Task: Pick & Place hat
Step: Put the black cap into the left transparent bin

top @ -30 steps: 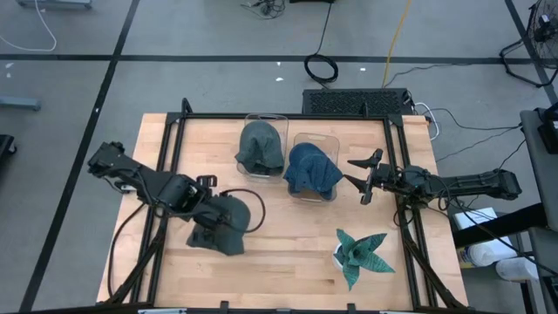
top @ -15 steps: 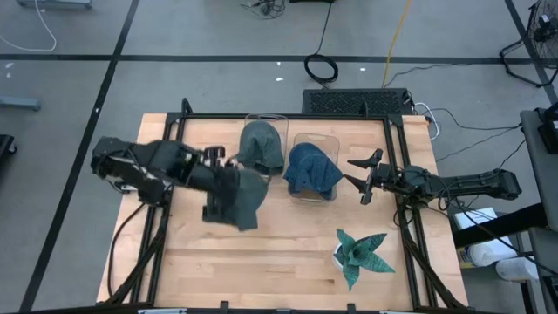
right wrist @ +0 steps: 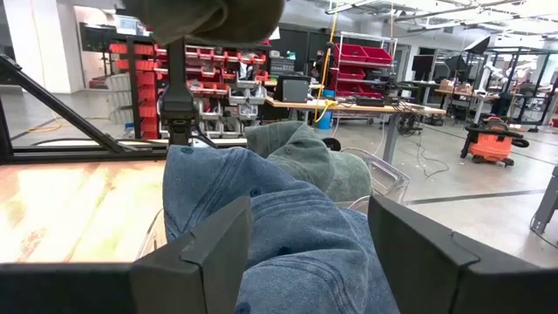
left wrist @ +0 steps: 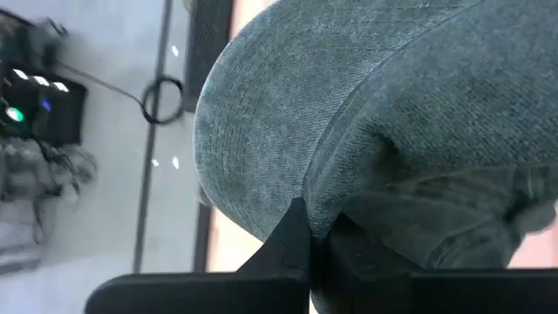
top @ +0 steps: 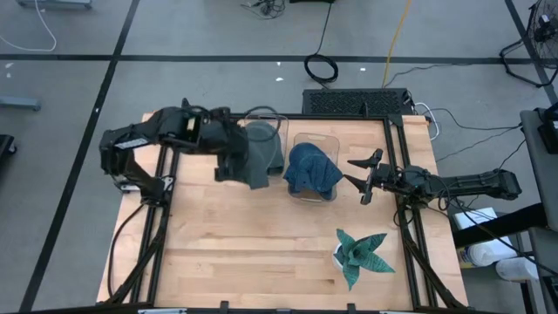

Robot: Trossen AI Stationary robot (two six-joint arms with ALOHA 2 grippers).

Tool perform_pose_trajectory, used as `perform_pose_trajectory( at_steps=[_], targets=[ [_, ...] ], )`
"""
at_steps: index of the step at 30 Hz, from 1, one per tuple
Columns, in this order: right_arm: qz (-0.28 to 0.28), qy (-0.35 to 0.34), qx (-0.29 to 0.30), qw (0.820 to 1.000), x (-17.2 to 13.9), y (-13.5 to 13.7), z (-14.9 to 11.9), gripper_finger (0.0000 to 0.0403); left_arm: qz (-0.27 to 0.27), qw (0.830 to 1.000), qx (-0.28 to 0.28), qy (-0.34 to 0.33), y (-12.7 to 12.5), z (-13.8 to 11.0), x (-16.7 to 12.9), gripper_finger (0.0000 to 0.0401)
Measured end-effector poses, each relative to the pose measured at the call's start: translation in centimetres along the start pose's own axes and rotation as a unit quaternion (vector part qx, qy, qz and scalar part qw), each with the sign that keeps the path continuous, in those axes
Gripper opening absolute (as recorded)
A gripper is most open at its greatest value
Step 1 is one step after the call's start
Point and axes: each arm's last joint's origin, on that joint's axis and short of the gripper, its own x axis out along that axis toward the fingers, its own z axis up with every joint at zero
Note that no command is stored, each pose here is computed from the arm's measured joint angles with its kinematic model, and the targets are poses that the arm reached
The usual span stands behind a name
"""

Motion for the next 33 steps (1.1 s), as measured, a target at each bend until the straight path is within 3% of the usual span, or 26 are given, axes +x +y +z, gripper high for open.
perform_pose_trajectory(
  at_steps=[10, 18, 25, 33],
  targets=[
    [0.000, 0.000, 0.000, 1.000, 0.0, 0.0, 0.0, 0.0222, 0.067, 0.995, 0.068, -0.009, 2.8, 2.9, 0.0, 0.0004],
    [0.000, 0.000, 0.000, 1.000, 0.0, 0.0, 0.0, 0.0222, 0.140, 0.986, 0.076, 0.041, 6.0, 2.6, 1.8, 0.0004],
    [0.000, 0.000, 0.000, 1.000, 0.0, 0.0, 0.0, 0.0222, 0.132, 0.983, 0.083, 0.094, 7.7, 2.7, 5.0, 0.0004],
    [0.000, 0.000, 0.000, 1.000, 0.0, 0.0, 0.0, 0.0222, 0.083, 0.985, 0.086, 0.126, 8.2, 3.3, 9.0, 0.0004]
  ],
)
